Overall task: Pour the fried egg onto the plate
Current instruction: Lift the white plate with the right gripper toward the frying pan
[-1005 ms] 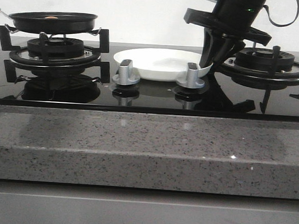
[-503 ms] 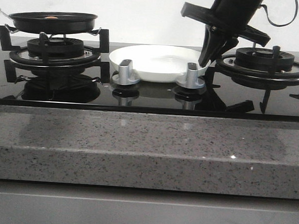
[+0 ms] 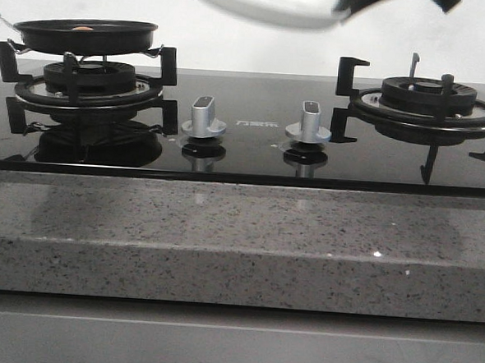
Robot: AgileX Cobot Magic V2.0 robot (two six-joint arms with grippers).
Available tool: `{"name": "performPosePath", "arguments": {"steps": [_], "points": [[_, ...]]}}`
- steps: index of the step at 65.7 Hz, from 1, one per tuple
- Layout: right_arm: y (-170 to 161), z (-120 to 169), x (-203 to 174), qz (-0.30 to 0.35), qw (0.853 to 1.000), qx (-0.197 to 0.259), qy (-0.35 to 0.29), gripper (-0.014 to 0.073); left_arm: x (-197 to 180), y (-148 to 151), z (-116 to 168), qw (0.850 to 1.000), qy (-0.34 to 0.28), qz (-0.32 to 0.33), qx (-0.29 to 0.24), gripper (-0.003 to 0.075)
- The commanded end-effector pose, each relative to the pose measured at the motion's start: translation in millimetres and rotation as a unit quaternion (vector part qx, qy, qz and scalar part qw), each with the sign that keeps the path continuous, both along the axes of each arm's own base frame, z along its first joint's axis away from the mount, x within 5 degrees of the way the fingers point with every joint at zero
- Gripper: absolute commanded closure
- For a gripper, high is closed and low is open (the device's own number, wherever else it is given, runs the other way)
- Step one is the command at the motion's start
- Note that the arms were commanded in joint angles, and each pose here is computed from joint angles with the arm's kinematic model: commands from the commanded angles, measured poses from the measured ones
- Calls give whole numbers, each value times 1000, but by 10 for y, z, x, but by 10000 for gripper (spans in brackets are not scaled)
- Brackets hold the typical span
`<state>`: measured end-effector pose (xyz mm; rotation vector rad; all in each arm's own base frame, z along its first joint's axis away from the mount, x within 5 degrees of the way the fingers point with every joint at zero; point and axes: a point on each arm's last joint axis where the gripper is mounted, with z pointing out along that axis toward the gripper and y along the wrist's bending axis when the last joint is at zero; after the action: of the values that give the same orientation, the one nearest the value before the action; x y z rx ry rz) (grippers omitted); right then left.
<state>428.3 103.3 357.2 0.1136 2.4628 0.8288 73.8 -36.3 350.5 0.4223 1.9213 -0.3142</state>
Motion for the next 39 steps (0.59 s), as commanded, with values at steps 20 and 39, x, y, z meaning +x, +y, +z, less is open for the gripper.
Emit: {"name": "performPosePath", "arguments": {"steps": [20, 39], "points": [[106, 808, -797, 12, 997, -40, -66, 696, 26, -15, 139, 999, -38, -2, -17, 229], [437, 400, -1330, 39, 991, -113, -53, 696, 28, -15, 144, 999, -41, -1, -18, 229]]}}
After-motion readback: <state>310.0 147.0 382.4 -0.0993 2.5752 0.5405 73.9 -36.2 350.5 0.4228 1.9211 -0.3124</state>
